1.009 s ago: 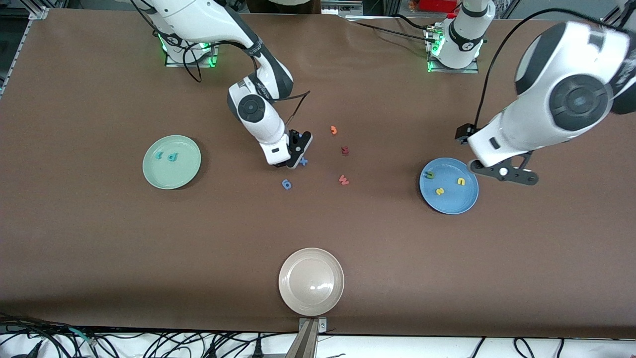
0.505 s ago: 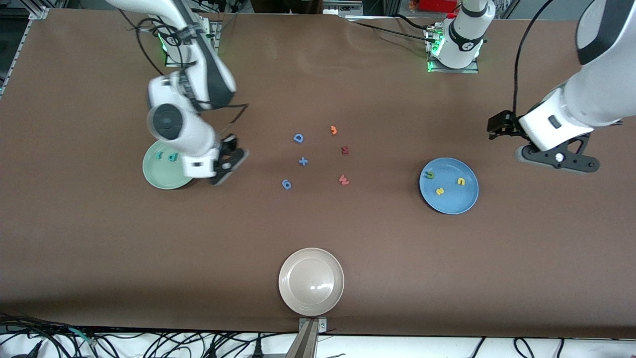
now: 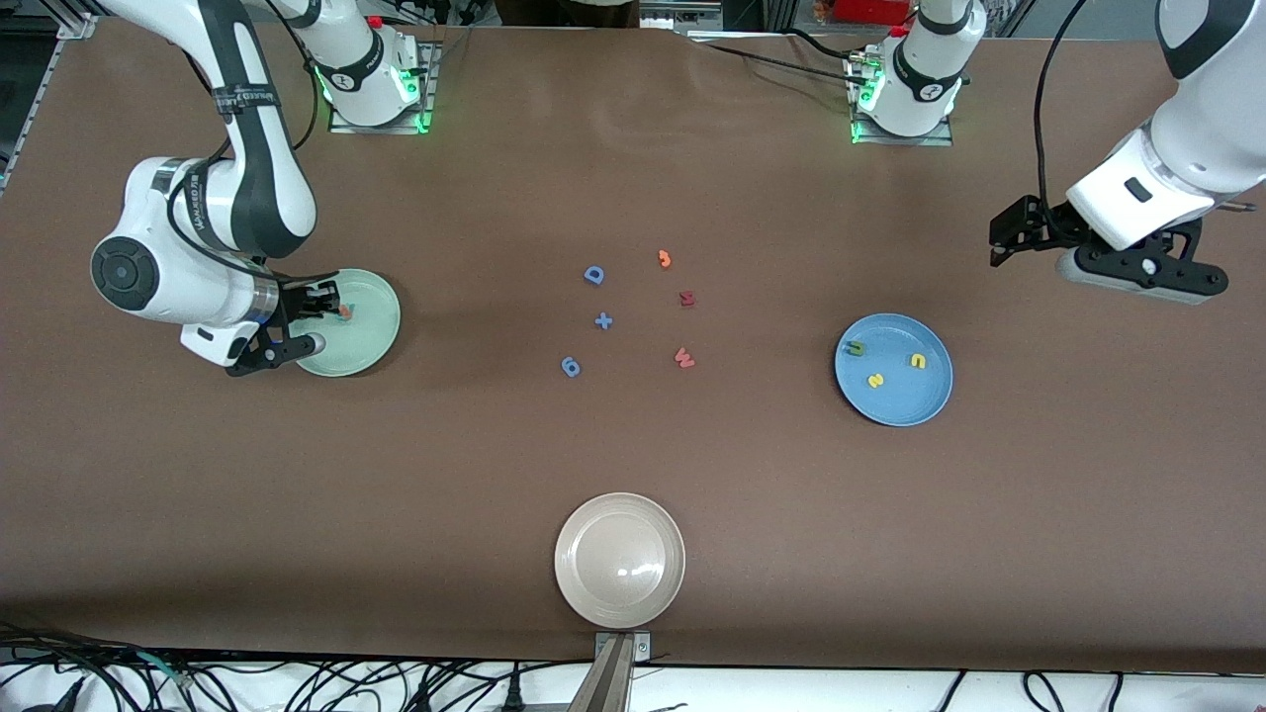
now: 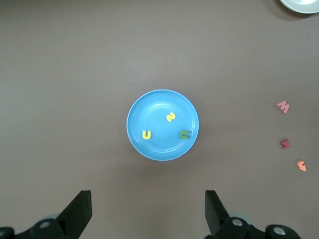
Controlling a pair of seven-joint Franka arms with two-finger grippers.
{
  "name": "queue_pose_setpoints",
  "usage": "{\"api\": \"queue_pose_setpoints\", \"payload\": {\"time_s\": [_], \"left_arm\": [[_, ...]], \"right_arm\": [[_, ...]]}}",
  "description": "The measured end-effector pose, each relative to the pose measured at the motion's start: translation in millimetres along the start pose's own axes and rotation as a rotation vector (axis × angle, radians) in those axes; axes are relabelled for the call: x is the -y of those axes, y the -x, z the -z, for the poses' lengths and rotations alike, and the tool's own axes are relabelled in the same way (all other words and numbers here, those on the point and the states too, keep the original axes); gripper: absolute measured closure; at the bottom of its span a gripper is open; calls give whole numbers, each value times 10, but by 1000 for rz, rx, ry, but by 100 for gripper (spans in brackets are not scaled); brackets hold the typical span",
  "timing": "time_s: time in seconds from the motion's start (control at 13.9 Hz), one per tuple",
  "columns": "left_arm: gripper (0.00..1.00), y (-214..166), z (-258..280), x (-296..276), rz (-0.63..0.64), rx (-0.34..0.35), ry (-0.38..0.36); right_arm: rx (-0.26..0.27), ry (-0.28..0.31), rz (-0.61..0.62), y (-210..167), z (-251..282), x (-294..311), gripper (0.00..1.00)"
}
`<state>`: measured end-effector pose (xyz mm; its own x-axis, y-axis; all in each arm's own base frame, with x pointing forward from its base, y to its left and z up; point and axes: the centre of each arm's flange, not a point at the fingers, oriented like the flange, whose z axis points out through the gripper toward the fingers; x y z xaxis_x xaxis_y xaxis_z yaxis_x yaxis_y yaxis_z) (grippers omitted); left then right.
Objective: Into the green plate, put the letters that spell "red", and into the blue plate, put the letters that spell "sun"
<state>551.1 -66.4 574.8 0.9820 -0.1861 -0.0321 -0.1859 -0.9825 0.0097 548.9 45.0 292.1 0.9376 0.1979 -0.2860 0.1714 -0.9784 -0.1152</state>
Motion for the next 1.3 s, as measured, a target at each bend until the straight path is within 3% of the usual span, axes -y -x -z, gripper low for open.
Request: {"api": "queue_pose_setpoints", "payload": {"time_s": [0.22,0.43,0.65,0.94,1.01,1.23,1.3], "left_arm": [[0,44,-4,-9,-1,26,1],[0,38,-19,-100,-17,44,2],[0,39,-32,-118,-20,52,3],[0,39,-25,-118,-20,52,3],[0,39,-23,-118,-20,52,3],[0,43,-23,-120,-20,55,3],[0,46,-24,-120,-20,57,3]], "right_arm": [[44,-40,-148,38,-290,28,99],[57,-45,-173,21,-361,41,99],[72,-59,-169,0,-165,68,70],[57,-90,-206,-10,760,-212,27],[43,-90,-212,12,1003,-284,20],[12,-54,-218,87,1568,-377,16],[0,-37,-226,115,1731,-404,8]]}}
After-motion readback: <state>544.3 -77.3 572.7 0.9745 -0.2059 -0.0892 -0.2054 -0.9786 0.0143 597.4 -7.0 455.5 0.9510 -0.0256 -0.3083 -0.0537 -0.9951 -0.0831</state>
